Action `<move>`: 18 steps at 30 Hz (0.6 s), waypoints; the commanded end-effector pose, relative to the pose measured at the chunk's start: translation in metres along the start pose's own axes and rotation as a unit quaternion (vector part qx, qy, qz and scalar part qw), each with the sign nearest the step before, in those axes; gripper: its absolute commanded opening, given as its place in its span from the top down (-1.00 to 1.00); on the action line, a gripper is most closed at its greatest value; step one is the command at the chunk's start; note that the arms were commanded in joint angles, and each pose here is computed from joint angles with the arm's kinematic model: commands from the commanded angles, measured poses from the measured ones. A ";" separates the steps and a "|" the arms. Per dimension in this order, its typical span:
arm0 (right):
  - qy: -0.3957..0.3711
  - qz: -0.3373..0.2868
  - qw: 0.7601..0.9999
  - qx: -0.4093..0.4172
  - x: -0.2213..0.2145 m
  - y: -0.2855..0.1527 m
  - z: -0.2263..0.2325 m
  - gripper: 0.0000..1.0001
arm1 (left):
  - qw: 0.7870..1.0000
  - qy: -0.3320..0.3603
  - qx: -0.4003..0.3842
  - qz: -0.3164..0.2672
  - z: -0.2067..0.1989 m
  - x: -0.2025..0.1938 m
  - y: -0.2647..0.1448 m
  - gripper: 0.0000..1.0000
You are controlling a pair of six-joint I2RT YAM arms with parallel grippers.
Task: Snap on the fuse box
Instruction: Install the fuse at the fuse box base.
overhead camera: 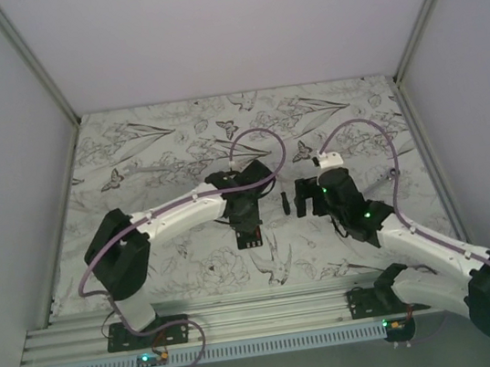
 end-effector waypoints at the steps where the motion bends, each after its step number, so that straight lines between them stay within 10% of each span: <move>1: 0.006 -0.042 0.996 -0.077 0.002 -0.008 -0.023 -1.00 | 0.997 -0.023 0.064 0.024 0.004 -0.008 0.007 1.00; 18: 0.025 -0.079 0.993 -0.079 0.006 -0.020 -0.029 -0.99 | 0.995 -0.035 0.084 0.036 -0.007 -0.002 0.029 1.00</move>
Point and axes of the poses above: each gripper's point midway between its finger pads, its own y axis out along the fingers, its own z axis along the line the jaws close on, x = y × z, the point moved 8 cm from there along -y, back along the fingers, and after that the axes turned 14 degrees about y, right-handed, at the moved point
